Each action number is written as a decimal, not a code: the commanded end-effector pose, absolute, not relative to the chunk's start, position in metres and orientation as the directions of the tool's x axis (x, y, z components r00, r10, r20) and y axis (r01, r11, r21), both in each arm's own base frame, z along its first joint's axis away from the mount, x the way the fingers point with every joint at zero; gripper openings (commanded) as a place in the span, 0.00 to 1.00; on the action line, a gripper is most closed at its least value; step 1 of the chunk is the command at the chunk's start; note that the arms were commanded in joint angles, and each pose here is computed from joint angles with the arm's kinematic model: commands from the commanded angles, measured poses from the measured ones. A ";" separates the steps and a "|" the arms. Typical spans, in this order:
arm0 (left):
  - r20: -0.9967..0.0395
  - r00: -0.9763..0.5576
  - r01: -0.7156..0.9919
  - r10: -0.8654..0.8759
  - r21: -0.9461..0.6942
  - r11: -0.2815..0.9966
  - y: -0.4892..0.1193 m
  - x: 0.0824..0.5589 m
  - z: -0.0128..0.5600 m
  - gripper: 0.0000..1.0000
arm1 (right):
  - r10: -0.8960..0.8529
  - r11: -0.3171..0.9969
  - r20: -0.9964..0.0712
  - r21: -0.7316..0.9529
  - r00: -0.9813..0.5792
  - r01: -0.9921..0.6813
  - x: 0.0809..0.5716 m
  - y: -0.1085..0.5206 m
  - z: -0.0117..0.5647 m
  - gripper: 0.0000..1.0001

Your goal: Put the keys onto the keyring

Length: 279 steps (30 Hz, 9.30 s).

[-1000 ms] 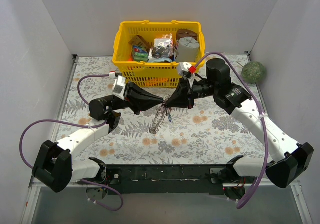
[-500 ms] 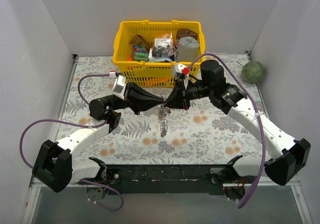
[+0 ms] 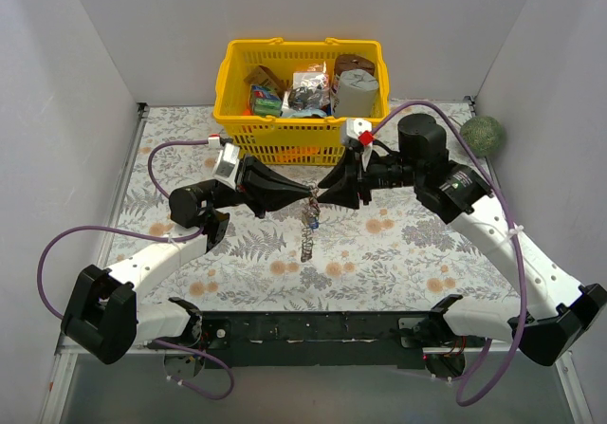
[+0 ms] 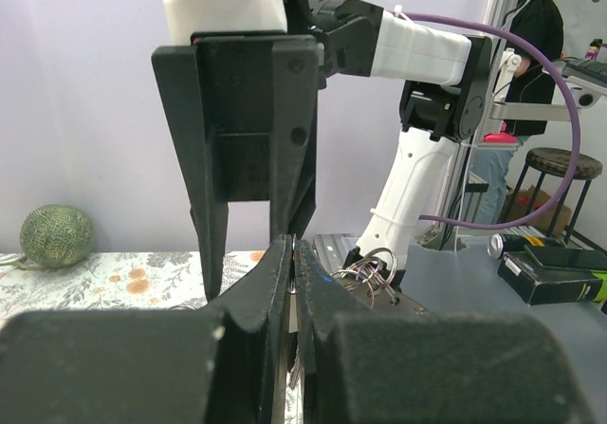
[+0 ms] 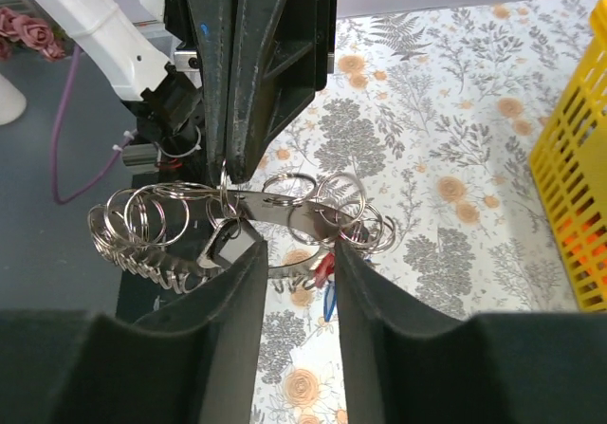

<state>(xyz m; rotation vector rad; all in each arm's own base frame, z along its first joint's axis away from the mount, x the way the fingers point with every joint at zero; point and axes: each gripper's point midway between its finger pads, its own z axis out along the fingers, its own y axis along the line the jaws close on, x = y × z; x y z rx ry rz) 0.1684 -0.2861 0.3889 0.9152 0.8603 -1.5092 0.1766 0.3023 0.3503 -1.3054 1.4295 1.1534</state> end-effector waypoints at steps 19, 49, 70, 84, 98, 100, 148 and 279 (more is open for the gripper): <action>-0.901 0.027 0.992 -0.432 0.076 -0.096 -0.280 0.156 0.412 0.00 | -0.052 0.046 -0.995 -0.085 0.083 -0.995 0.165 0.288 0.413 0.74; -0.888 0.045 0.993 -0.459 0.091 -0.080 -0.279 0.157 0.420 0.00 | -0.032 -0.059 -0.996 0.080 -0.079 -0.995 0.167 0.310 0.387 0.11; -0.977 0.113 0.993 -0.178 0.114 0.004 -0.289 0.185 0.399 0.26 | -0.285 -0.010 -0.956 0.081 -0.075 -0.997 0.185 0.302 0.361 0.01; -0.997 0.031 0.999 0.076 0.029 -0.038 -0.293 0.199 0.361 0.44 | -0.417 -0.078 -0.908 0.077 -0.038 -0.994 0.180 0.292 0.345 0.01; -0.991 -0.068 0.992 0.114 -0.080 -0.101 -0.302 0.200 0.347 0.39 | -0.423 -0.116 -0.904 0.122 -0.062 -0.986 0.178 0.297 0.337 0.01; -0.990 -0.079 0.990 0.116 -0.092 -0.109 -0.302 0.199 0.347 0.38 | -0.425 -0.111 -0.903 0.122 -0.063 -0.986 0.179 0.297 0.336 0.01; -0.995 -0.027 0.999 -0.101 -0.031 0.040 -0.303 0.200 0.365 0.00 | -0.265 0.172 -0.958 0.065 -0.110 -0.983 0.221 0.282 0.359 0.59; -0.991 -0.016 0.989 -0.135 -0.036 0.144 -0.300 0.216 0.354 0.00 | -0.034 0.296 -0.998 0.033 -0.044 -0.955 0.232 0.240 0.356 0.95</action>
